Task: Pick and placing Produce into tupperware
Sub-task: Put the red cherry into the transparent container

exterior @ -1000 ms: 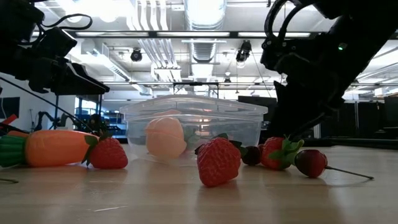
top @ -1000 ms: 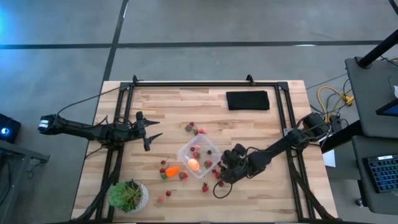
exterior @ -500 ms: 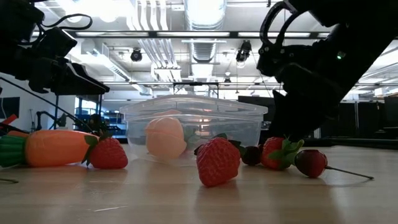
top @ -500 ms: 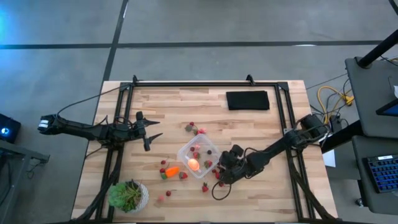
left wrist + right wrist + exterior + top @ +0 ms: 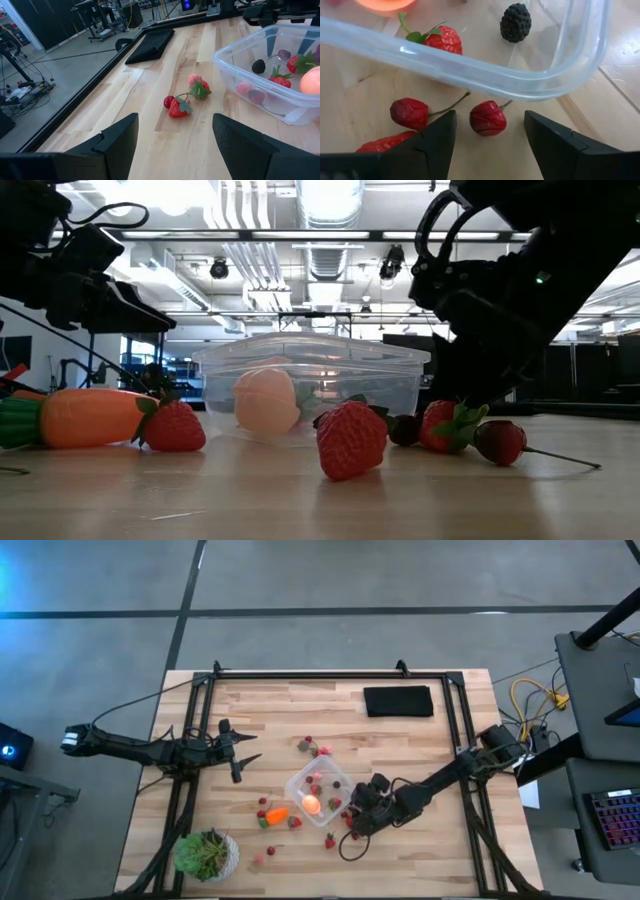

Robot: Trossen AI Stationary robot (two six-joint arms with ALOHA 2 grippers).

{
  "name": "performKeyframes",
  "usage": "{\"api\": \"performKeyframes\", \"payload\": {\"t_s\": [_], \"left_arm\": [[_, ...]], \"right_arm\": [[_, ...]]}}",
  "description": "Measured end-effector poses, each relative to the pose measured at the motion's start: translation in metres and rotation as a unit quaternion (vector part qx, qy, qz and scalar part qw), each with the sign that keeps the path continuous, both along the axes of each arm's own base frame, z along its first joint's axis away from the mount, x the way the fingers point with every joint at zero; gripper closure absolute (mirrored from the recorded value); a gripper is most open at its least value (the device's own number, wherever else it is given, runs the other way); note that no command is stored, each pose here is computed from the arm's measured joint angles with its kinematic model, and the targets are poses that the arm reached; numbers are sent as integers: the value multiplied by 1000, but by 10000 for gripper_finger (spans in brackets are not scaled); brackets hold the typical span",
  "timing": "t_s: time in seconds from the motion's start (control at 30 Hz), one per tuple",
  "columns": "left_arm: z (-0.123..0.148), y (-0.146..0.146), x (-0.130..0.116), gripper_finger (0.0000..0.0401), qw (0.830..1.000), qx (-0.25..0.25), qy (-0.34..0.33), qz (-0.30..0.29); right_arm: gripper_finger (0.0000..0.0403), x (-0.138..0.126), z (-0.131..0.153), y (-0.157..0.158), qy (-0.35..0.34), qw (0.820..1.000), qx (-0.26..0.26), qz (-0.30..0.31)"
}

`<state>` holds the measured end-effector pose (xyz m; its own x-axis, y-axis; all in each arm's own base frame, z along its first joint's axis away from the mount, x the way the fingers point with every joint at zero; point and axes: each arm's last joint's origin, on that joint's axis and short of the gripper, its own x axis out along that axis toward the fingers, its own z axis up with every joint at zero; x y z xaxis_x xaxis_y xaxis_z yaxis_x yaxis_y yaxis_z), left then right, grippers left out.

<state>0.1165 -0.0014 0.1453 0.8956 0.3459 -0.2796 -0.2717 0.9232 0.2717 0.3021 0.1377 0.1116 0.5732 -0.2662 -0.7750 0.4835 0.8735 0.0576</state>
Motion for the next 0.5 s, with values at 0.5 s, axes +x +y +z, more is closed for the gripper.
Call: {"api": "performKeyframes", "payload": {"t_s": [0.5], "left_arm": [[0,0,0,160,1000,0,1,0]], "right_arm": [[250,0,-1,-4,9,1000,-6,-2]]}}
